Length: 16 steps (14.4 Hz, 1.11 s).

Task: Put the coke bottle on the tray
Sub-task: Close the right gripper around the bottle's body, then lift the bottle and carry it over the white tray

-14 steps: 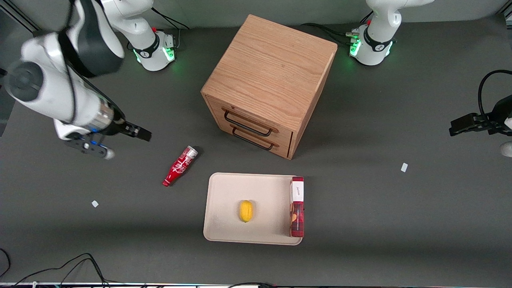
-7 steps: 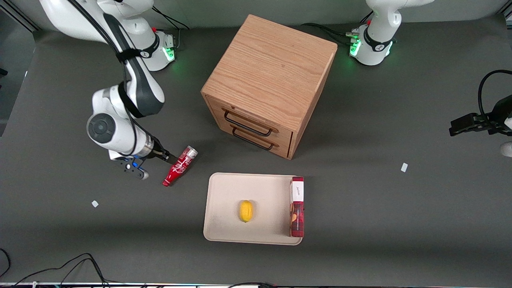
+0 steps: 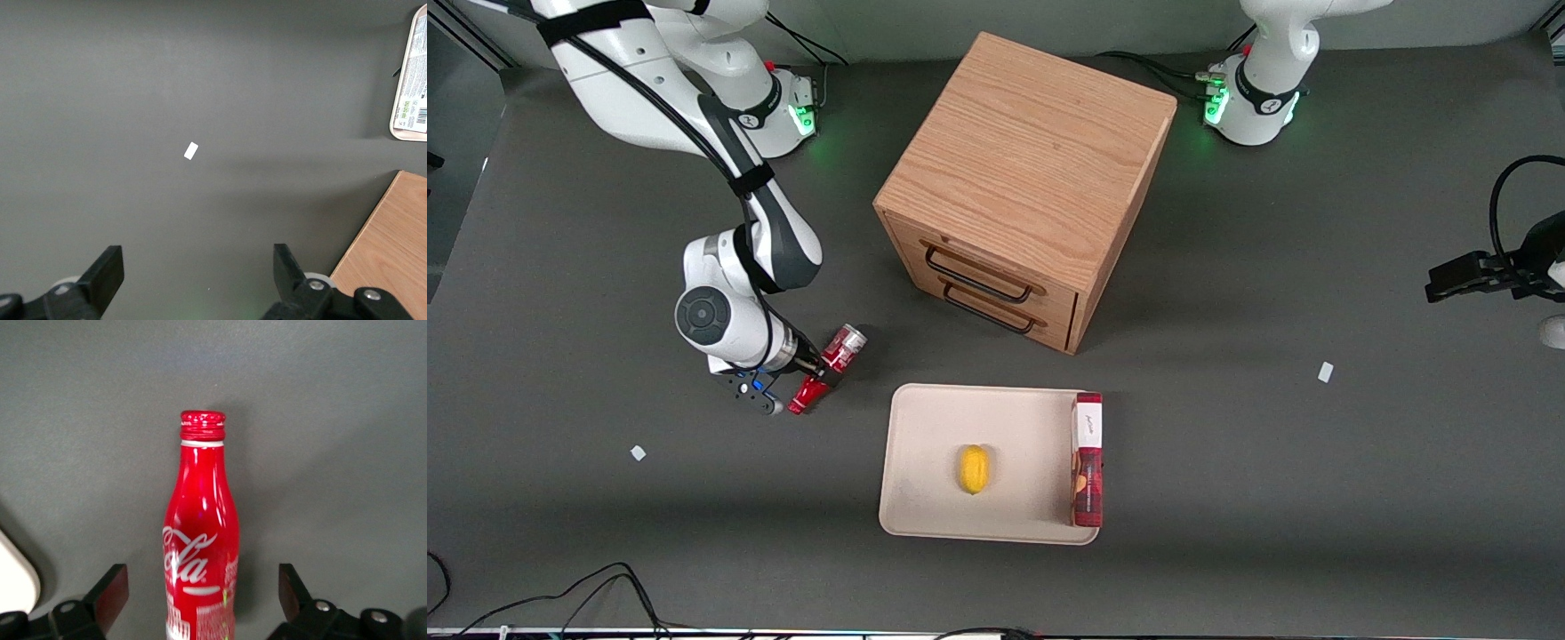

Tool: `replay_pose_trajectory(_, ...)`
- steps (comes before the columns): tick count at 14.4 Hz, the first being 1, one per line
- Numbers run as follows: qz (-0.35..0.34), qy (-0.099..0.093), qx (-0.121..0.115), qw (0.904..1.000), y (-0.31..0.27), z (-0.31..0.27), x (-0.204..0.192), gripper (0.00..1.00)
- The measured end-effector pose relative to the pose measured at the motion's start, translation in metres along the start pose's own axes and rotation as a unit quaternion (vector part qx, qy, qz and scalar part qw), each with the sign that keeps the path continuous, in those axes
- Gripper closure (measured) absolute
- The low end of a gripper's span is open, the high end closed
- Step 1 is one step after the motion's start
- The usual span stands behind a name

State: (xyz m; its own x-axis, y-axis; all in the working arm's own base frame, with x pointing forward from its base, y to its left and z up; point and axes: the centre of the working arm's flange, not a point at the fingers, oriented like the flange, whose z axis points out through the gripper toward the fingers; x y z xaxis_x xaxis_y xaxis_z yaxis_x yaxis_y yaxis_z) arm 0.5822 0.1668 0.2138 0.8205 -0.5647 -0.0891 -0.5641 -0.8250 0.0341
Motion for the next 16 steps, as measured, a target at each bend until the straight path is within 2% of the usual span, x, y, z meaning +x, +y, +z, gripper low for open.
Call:
replay_pose_trajectory(5, 0.002, 0.005, 0.004, 1.0, -0.002, 0.027, 0.002, 0.02)
replay_pose_trajectory(9, -0.001, 0.008, 0.01, 0.9999, -0.005, 0.029, -0.002, 0.44)
replay_pose_trajectory(13, -0.004, 0.015, 0.02, 0.9997, -0.011, 0.021, -0.002, 0.44)
replay_pose_trajectory(14, -0.005, 0.018, 0.024, 0.9995, -0.014, 0.01, 0.0, 0.44)
replay_pose_trajectory(16, -0.01, 0.009, 0.018, 0.9998, -0.026, -0.035, 0.006, 0.44)
